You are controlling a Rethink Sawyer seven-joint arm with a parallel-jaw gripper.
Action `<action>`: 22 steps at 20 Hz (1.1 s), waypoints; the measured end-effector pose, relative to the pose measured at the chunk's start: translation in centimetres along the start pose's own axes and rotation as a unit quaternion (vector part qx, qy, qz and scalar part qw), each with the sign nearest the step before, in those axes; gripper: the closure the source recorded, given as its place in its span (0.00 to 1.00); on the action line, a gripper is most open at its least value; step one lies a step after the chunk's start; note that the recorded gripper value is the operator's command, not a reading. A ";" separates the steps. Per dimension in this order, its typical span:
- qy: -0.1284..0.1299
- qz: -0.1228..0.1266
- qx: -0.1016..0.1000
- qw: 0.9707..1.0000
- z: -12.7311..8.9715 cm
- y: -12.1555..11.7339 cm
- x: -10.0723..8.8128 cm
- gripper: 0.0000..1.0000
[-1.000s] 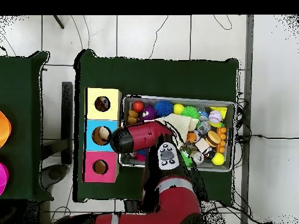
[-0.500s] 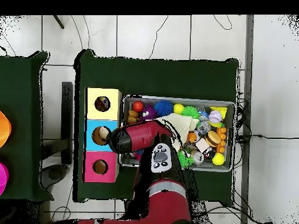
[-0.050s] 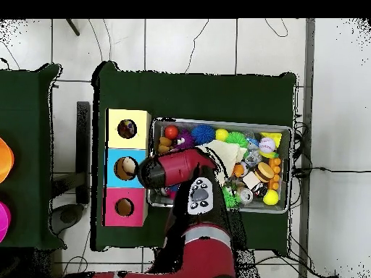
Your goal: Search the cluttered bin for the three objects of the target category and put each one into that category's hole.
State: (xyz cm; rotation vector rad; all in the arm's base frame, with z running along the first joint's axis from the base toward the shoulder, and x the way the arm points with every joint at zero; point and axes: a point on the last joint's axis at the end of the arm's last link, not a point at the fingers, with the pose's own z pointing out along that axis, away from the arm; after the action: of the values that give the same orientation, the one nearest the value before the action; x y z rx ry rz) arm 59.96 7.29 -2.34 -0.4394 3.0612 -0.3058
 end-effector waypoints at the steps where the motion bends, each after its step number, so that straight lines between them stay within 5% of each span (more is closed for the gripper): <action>1: 0.000 0.001 -0.002 1.000 0.4 0.0 0.0 0.00; 10: -0.030 0.021 -0.032 0.999 3.5 0.0 -0.4 0.00; 21: -0.040 0.027 -0.038 0.998 3.8 -0.1 -0.5 0.00; 22: -0.042 0.027 -0.038 0.998 3.8 -0.1 -0.5 1.00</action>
State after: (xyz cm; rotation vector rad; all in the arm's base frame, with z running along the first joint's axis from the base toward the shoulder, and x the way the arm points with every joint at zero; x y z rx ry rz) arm 60.74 6.66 -6.03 -0.3632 3.0041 -0.1649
